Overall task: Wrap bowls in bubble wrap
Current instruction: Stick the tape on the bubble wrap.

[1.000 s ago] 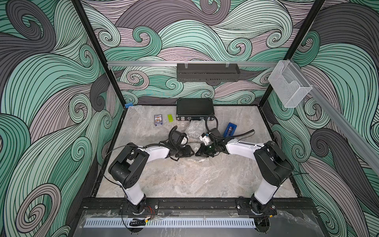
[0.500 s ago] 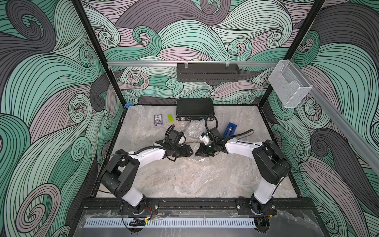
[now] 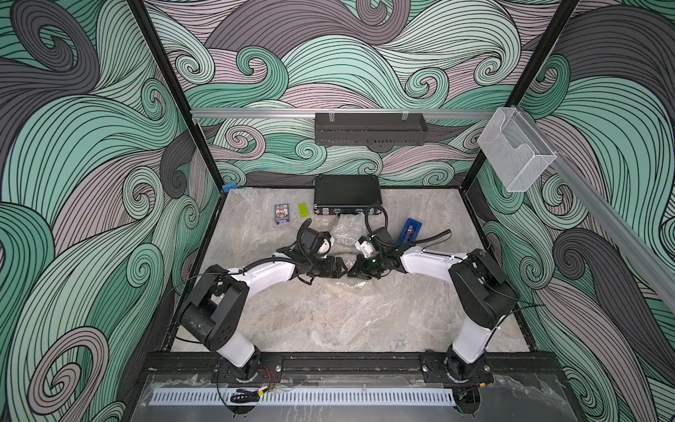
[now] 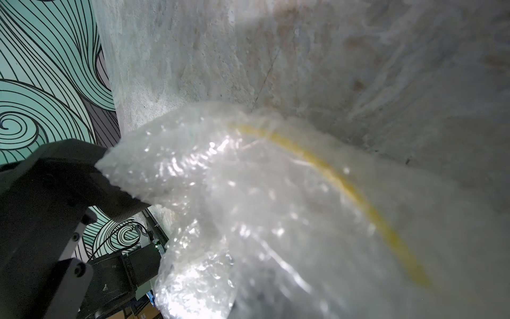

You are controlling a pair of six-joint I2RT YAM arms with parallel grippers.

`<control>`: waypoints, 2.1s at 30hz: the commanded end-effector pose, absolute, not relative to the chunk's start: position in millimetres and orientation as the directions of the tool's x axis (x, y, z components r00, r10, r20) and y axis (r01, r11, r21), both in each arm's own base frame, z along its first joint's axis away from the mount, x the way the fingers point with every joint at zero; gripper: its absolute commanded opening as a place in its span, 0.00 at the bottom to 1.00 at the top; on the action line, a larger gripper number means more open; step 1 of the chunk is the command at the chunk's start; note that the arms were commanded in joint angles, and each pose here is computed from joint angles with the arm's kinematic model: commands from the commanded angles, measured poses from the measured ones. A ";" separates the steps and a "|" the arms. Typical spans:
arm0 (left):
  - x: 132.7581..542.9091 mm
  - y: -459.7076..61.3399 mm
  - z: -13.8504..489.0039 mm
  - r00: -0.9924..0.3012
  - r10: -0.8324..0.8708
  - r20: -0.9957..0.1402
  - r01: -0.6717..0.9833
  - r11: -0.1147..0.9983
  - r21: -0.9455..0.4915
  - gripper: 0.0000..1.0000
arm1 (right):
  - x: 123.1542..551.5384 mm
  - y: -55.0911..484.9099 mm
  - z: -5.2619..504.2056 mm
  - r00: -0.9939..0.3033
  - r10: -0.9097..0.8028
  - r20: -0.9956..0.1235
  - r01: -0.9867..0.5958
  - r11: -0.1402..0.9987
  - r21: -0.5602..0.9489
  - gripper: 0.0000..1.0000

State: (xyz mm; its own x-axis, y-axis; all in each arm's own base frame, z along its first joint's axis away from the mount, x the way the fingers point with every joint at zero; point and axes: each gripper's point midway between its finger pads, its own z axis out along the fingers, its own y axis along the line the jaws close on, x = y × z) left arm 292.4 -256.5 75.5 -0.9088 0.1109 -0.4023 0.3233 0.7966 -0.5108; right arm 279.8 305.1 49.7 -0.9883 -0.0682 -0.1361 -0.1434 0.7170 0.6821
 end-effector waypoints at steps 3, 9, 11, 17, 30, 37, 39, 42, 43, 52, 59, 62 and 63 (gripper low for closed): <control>310.7 -263.9 88.3 -0.869 0.177 -0.462 0.417 0.765 -0.491 0.83 | 283.4 301.4 38.0 -0.990 -0.069 -0.123 -0.133 0.741 0.658 0.00; 319.2 -259.0 79.2 -0.882 0.229 -0.413 0.426 0.763 -0.487 0.83 | 283.0 302.1 39.1 -0.990 -0.073 -0.120 -0.134 0.740 0.659 0.00; 321.1 -253.9 75.6 -0.881 0.250 -0.402 0.431 0.774 -0.463 0.83 | 283.4 302.1 38.7 -0.990 -0.073 -0.120 -0.135 0.741 0.658 0.00; 325.9 -252.9 64.6 -0.884 0.298 -0.361 0.445 0.775 -0.448 0.84 | 282.9 301.8 37.0 -0.991 -0.074 -0.115 -0.131 0.743 0.656 0.00; 330.3 -280.5 50.8 -0.885 0.318 -0.339 0.464 0.648 -0.603 0.81 | 283.1 301.2 37.1 -0.991 -0.078 -0.113 -0.133 0.748 0.650 0.00; 343.4 -278.2 41.6 -0.905 0.290 -0.310 0.424 0.647 -0.633 0.61 | 280.9 300.0 34.5 -0.991 -0.083 -0.108 -0.133 0.751 0.647 0.00; 343.9 -280.7 44.4 -0.905 0.283 -0.318 0.426 0.628 -0.651 0.57 | 280.1 299.1 34.0 -0.991 -0.084 -0.107 -0.133 0.753 0.645 0.00; 344.2 -285.4 50.3 -0.900 0.276 -0.337 0.436 0.596 -0.675 0.54 | 278.8 298.0 32.3 -0.991 -0.087 -0.102 -0.133 0.755 0.642 0.00; 343.9 -287.8 52.8 -0.898 0.277 -0.341 0.439 0.581 -0.685 0.53 | 278.4 297.7 31.7 -0.991 -0.089 -0.102 -0.134 0.756 0.641 0.00; 346.0 -295.7 54.9 -0.898 0.265 -0.350 0.439 0.537 -0.720 0.53 | 277.0 296.9 29.9 -0.991 -0.092 -0.096 -0.132 0.759 0.638 0.00; 345.8 -294.5 52.5 -0.903 0.253 -0.348 0.430 0.546 -0.719 0.34 | 275.7 295.9 30.6 -0.991 -0.095 -0.096 -0.134 0.760 0.636 0.00; 344.7 -293.5 53.1 -0.904 0.247 -0.349 0.427 0.549 -0.718 0.32 | 275.4 294.7 33.5 -0.990 -0.095 -0.104 -0.140 0.762 0.633 0.00; 344.6 -293.3 53.1 -0.905 0.245 -0.349 0.426 0.550 -0.719 0.31 | 275.3 294.1 34.7 -0.990 -0.096 -0.107 -0.142 0.763 0.631 0.00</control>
